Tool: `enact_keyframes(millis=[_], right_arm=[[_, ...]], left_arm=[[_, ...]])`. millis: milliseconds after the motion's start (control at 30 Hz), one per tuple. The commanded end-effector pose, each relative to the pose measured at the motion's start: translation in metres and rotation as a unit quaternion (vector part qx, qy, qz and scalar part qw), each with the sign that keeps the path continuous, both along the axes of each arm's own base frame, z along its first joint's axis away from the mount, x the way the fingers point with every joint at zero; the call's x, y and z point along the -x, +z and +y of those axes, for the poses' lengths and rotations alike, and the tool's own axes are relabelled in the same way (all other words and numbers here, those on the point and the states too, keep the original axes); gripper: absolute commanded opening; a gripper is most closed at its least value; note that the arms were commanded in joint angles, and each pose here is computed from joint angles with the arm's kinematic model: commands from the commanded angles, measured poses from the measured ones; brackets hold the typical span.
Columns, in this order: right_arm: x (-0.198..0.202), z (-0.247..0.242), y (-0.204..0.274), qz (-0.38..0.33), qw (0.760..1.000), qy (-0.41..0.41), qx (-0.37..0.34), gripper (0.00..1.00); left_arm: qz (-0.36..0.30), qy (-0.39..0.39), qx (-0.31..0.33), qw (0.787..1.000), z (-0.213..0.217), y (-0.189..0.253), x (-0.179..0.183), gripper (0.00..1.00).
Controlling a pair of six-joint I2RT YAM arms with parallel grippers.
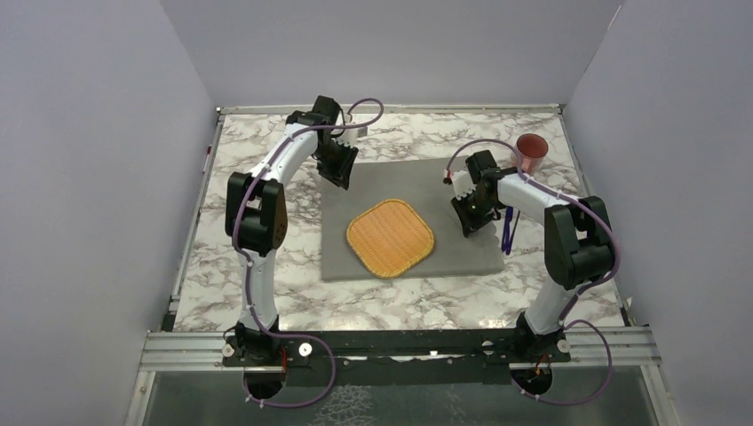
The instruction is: Set the dinner table for one person
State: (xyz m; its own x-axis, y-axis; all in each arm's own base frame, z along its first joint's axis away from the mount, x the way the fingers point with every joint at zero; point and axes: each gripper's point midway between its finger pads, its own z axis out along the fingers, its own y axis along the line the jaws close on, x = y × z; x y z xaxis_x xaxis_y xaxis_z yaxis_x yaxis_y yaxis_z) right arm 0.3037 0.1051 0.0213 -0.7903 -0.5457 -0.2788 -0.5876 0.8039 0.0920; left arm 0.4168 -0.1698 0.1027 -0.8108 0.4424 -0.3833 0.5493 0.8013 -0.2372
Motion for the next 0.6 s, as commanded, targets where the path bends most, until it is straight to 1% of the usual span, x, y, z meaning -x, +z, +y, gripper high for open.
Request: enact_keyframes(millis=[0, 200, 567], right_arm=[[0.019, 0.004, 0.0, 0.042, 0.999, 0.0, -0.007, 0.17], [0.017, 0.008, 0.004, 0.039, 0.999, -0.003, -0.019, 0.17], [0.016, 0.011, 0.008, 0.039, 0.999, 0.002, -0.026, 0.17]], left_arm=[[0.019, -0.038, 0.04, 0.998, -0.027, -0.018, 0.008, 0.31], [0.021, -0.029, 0.024, 0.999, -0.03, -0.04, -0.001, 0.3], [0.039, -0.004, -0.041, 0.998, -0.01, -0.076, -0.002, 0.29]])
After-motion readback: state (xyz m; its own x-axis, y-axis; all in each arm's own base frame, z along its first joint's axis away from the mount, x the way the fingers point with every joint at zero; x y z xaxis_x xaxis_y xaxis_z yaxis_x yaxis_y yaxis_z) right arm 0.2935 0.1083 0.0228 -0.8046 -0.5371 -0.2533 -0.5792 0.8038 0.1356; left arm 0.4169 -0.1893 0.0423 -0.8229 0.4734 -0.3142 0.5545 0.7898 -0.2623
